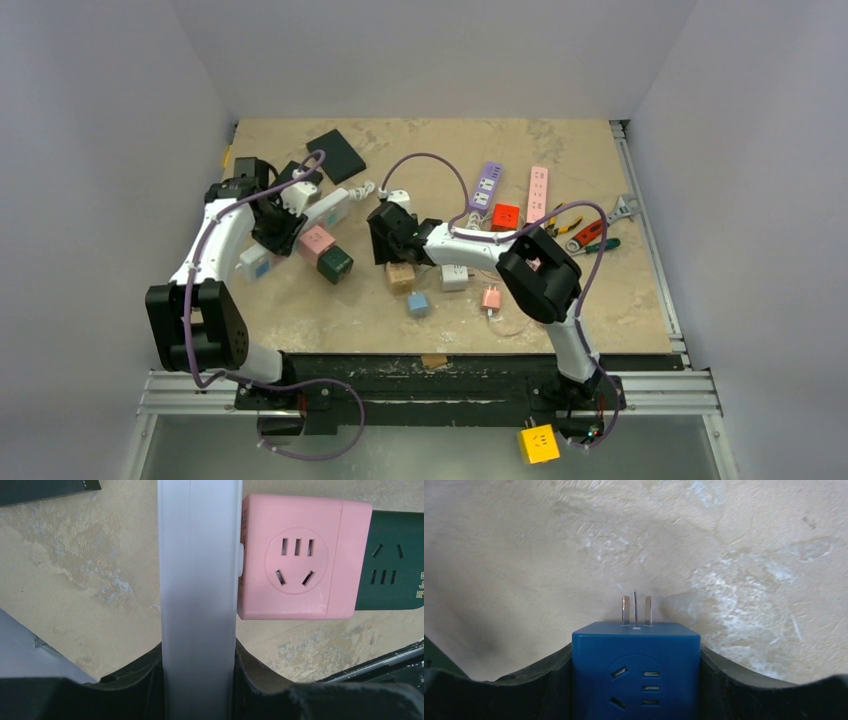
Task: Pull the plug off the socket
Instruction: Place the plug at the center of the board, then remove the plug from the socket.
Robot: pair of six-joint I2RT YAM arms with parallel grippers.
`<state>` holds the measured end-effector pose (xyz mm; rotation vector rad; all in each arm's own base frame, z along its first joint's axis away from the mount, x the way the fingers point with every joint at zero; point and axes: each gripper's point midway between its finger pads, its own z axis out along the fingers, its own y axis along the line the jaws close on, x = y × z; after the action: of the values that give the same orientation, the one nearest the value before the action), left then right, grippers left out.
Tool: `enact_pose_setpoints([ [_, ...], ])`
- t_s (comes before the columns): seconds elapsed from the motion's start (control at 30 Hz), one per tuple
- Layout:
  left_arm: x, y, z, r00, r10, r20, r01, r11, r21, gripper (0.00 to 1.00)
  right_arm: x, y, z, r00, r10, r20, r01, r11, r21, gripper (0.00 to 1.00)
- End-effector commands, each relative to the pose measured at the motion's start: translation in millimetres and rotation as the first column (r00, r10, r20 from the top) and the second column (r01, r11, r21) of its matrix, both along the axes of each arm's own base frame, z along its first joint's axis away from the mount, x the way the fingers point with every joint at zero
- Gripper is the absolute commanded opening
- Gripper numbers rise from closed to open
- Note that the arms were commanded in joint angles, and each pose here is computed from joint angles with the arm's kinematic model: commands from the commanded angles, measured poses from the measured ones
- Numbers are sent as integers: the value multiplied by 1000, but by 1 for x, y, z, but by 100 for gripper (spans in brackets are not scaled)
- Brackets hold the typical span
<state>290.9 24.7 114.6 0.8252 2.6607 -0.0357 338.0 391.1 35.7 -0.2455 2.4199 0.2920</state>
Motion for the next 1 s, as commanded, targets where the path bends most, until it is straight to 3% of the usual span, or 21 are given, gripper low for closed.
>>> enact_pose_setpoints([
  [0.0, 15, -12, 31, 989, -31, 146, 39, 998, -57, 0, 7, 7, 26, 998, -26, 65, 21, 997, 69, 50],
  [0.07, 13, -14, 33, 988, -36, 150, 46, 997, -62, 0, 10, 7, 34, 997, -4, 82, -2, 998, 65, 73],
  [0.13, 11, -14, 34, 987, -41, 153, 52, 997, -65, 0, 13, 8, 50, 994, 25, 110, -32, 997, 64, 87],
  [0.23, 9, -17, 34, 987, -53, 154, 64, 995, -72, 0, 17, 11, 81, 983, 67, 170, -81, 994, 78, 97],
  [0.5, 7, -20, 38, 984, -82, 157, 96, 992, -83, 0, 11, 11, 161, 950, 131, 283, -175, 975, 138, 99],
  [0.67, 8, -24, 44, 982, -90, 166, 108, 989, -100, 0, -7, 40, 185, 927, 235, 292, -302, 930, 211, 99],
  [0.97, 4, -32, 56, 979, -103, 176, 127, 983, -136, 0, -52, 118, 175, 798, 489, 352, -592, 743, 312, 99],
])
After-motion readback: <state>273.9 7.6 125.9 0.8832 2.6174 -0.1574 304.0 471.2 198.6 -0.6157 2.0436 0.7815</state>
